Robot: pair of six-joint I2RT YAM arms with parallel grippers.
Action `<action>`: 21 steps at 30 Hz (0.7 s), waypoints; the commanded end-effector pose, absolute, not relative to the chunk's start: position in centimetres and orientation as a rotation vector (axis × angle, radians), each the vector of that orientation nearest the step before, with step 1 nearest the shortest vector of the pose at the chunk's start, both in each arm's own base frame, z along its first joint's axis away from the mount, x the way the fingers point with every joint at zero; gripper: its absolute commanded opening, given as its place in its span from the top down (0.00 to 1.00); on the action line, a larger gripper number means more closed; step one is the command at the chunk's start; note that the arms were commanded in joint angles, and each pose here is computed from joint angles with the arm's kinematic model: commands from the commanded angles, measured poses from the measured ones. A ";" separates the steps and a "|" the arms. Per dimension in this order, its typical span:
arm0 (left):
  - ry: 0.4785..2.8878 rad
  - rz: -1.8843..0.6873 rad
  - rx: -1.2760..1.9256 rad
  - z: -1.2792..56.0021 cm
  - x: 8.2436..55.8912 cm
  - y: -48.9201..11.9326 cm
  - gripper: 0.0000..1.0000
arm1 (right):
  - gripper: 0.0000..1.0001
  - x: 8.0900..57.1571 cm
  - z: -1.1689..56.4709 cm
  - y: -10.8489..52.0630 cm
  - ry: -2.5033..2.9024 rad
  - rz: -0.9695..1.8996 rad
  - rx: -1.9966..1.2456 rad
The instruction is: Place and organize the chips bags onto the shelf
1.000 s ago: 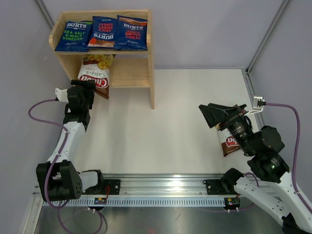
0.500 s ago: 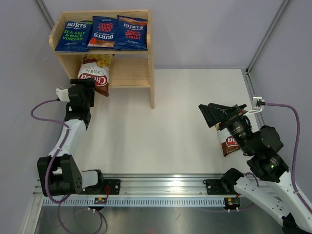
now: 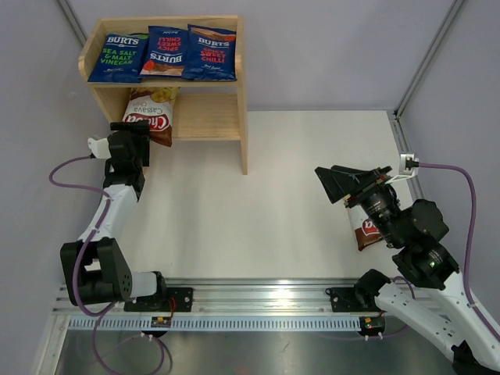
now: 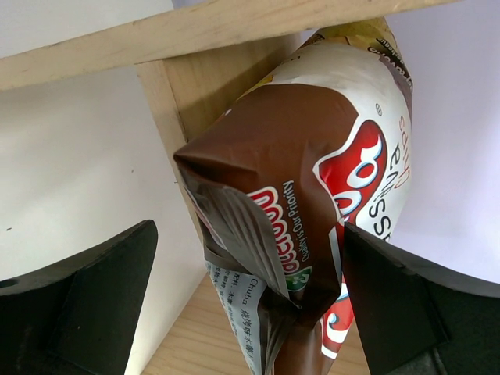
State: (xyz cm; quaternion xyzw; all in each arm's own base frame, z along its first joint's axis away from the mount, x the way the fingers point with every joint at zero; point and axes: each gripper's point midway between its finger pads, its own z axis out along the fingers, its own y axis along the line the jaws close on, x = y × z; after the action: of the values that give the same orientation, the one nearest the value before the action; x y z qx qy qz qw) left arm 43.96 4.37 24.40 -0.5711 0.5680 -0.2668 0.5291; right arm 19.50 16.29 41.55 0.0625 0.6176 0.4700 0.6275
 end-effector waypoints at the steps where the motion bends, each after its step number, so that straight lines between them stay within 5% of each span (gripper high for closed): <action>1: 1.288 -0.639 -1.344 26.7 44.1 5.2 0.01 | 0.00 19.8 42.6 15.7 1.366 1.053 0.158; 16: 1.209 -0.669 -1.191 31.9 39.9 4.7 0.01 | 0.01 21.0 39.7 17.3 1.494 0.973 0.068; 21: 1.295 -0.660 -1.195 31.1 36.4 3.6 0.01 | 0.01 23.4 34.2 19.3 1.800 0.762 -0.092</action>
State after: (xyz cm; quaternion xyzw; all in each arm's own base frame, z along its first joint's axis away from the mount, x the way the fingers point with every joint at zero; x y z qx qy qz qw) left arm 38.53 4.16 31.62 -0.5232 0.5326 -0.2921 0.5976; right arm 22.36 18.47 37.17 0.0131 0.7037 0.3885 0.5947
